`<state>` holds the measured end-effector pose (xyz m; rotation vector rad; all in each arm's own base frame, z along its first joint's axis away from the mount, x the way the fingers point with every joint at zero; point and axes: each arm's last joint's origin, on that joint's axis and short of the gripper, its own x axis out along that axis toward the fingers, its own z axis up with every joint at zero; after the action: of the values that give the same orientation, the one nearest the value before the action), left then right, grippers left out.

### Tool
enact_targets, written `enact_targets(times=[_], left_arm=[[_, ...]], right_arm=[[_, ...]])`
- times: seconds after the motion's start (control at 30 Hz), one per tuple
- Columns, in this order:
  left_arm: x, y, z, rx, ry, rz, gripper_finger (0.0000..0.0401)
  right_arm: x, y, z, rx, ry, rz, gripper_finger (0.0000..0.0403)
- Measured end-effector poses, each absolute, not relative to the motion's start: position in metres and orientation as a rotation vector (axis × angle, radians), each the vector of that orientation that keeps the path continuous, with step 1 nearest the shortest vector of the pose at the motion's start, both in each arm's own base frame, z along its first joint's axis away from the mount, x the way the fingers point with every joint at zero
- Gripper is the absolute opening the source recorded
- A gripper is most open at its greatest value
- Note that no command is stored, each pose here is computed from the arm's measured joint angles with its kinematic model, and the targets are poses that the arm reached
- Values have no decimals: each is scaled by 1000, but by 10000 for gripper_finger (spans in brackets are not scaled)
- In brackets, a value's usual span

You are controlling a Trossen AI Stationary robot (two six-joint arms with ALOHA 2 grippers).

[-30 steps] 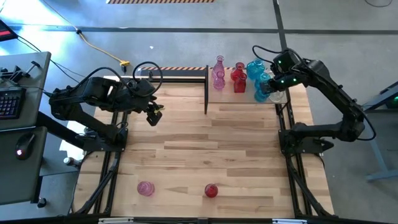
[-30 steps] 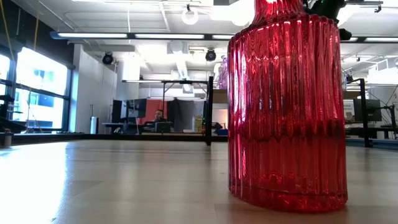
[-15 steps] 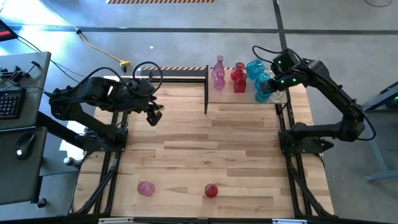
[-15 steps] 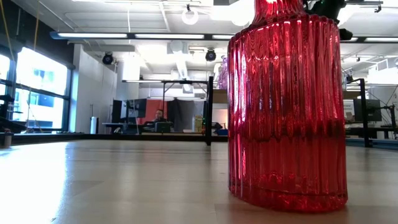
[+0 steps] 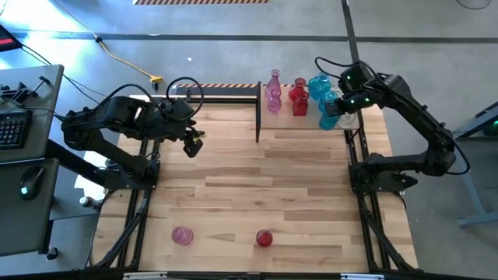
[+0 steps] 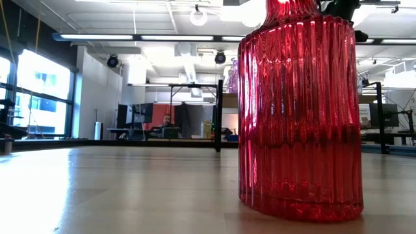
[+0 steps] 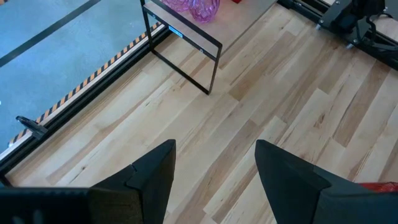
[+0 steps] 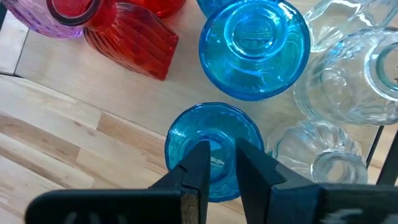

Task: Sort vases onto shelf
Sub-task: Put the blue vase on the shelf aligned with the blue vases

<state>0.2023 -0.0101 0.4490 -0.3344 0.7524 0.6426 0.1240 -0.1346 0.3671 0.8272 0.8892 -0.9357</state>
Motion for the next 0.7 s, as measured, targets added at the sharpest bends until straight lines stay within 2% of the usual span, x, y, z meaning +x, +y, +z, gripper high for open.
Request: enact_targets(times=[0.53,0.7], left_arm=[[202,-10,449,-334,752,642,211],[202,-10,449,-335,752,643,211]], right_arm=[[130,-139,365,816,886,-923,56],[127,-137,367,804,873,-928,72]])
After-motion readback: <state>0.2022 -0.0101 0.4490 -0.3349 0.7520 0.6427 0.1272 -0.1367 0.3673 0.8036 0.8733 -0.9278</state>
